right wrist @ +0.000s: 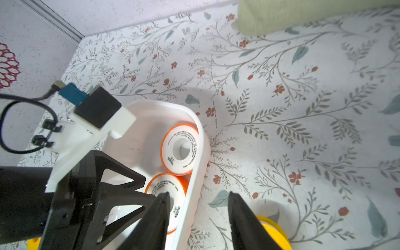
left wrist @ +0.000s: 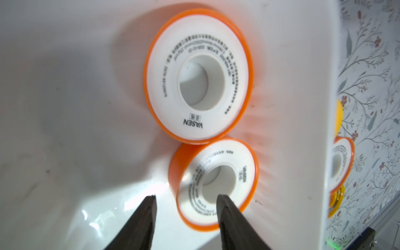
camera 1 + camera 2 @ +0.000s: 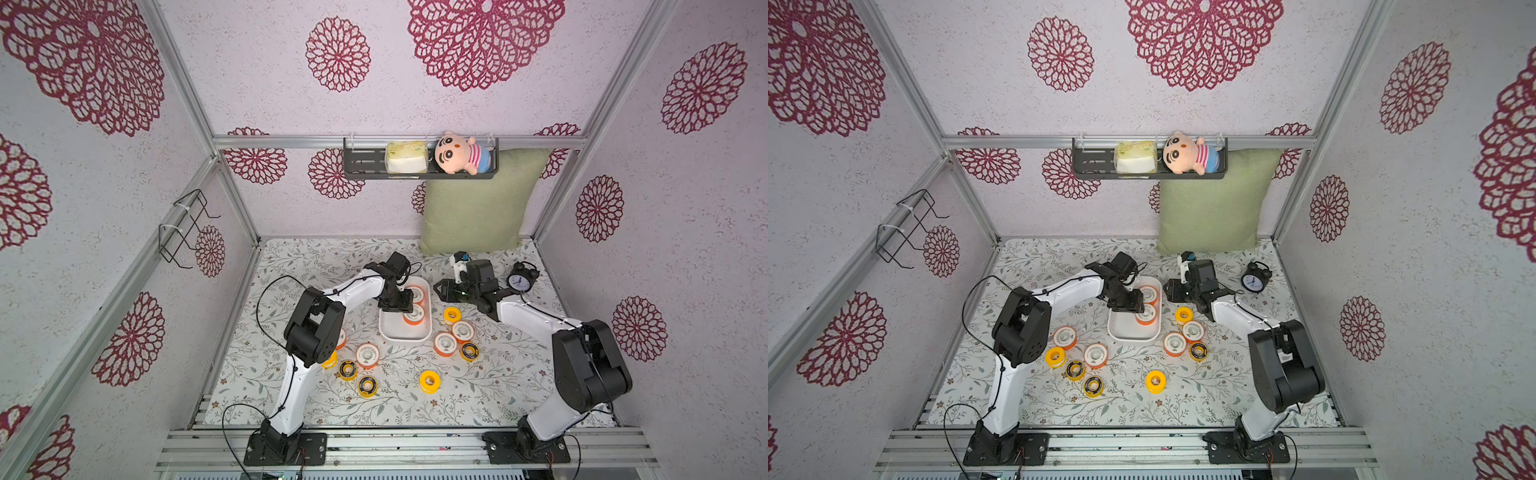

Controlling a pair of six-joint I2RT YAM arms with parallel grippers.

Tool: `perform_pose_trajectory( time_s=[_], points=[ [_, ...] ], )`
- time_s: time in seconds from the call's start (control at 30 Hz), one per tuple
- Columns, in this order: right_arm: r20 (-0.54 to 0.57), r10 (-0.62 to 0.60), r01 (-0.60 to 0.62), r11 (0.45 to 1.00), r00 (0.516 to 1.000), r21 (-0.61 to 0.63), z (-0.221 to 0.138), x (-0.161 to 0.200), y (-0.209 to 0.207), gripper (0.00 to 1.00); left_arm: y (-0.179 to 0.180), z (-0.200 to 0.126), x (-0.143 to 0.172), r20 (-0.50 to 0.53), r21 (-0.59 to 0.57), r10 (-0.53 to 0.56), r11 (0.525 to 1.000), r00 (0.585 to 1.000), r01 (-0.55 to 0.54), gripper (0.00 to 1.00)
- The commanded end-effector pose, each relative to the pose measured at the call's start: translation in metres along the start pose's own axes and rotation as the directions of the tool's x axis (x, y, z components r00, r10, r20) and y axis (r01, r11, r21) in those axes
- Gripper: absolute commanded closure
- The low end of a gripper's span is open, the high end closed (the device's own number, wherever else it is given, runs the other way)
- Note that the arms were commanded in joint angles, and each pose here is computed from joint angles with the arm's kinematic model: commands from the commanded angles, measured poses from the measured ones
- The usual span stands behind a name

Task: Put the sealing tape into the storage box
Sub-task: Place the sealing tape in the storage box, then pick up the sealing tape at the center of the board.

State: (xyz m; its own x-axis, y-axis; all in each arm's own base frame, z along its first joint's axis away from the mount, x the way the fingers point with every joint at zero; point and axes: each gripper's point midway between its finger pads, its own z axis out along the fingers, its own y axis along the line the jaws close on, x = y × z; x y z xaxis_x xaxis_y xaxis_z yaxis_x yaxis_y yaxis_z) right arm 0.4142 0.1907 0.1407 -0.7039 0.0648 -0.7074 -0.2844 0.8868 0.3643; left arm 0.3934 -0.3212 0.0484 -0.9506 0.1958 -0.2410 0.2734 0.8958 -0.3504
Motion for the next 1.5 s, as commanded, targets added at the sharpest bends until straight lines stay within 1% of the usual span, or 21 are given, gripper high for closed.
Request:
perform_pose_trajectory(
  time_s=[0.0,0.17,0.23,0.47,0.67,0.8,1.0,1.3,1.47],
  points=[
    [0.003,-0.042,0.041,0.994,0.999,0.101,-0.017,0.002,-0.018,0.49,-0.016,-0.038,-0.018,0.124,0.021,0.022,0.999,0.992,-0.025,0.48],
    [-0.03,-0.062,0.066,0.987,0.998,0.149,-0.024,0.015,-0.028,0.49,-0.013,-0.063,-0.021,0.215,0.015,0.007,1.0,0.977,-0.01,0.49],
    [-0.045,-0.065,0.072,0.984,0.997,0.163,-0.025,0.022,-0.03,0.49,-0.011,-0.082,-0.025,0.272,0.011,-0.001,1.0,0.962,-0.002,0.49],
    [-0.129,-0.085,0.11,0.973,0.988,0.204,-0.024,0.05,-0.031,0.5,0.023,-0.115,-0.024,0.392,-0.092,-0.023,0.994,0.92,0.064,0.49],
    [-0.218,-0.099,0.149,0.963,0.971,0.224,-0.024,0.078,-0.028,0.5,0.051,-0.144,-0.014,0.468,-0.144,-0.043,0.982,0.883,0.124,0.49],
    [-0.266,-0.092,0.155,0.962,0.96,0.226,-0.026,0.099,-0.026,0.5,0.069,-0.154,-0.004,0.489,-0.179,-0.053,0.971,0.871,0.16,0.49],
    [-0.299,-0.065,0.14,0.962,0.952,0.235,-0.03,0.12,-0.025,0.52,0.085,-0.16,0.007,0.504,-0.181,-0.08,0.964,0.86,0.196,0.49],
    [-0.312,-0.044,0.137,0.949,0.949,0.284,-0.034,0.13,-0.028,0.52,0.09,-0.16,0.014,0.5,-0.187,-0.083,0.961,0.862,0.201,0.48],
    [-0.283,-0.045,0.128,0.95,0.958,0.283,-0.036,0.123,-0.026,0.53,0.093,-0.158,0.016,0.492,-0.19,-0.086,0.961,0.866,0.203,0.49]
  ],
)
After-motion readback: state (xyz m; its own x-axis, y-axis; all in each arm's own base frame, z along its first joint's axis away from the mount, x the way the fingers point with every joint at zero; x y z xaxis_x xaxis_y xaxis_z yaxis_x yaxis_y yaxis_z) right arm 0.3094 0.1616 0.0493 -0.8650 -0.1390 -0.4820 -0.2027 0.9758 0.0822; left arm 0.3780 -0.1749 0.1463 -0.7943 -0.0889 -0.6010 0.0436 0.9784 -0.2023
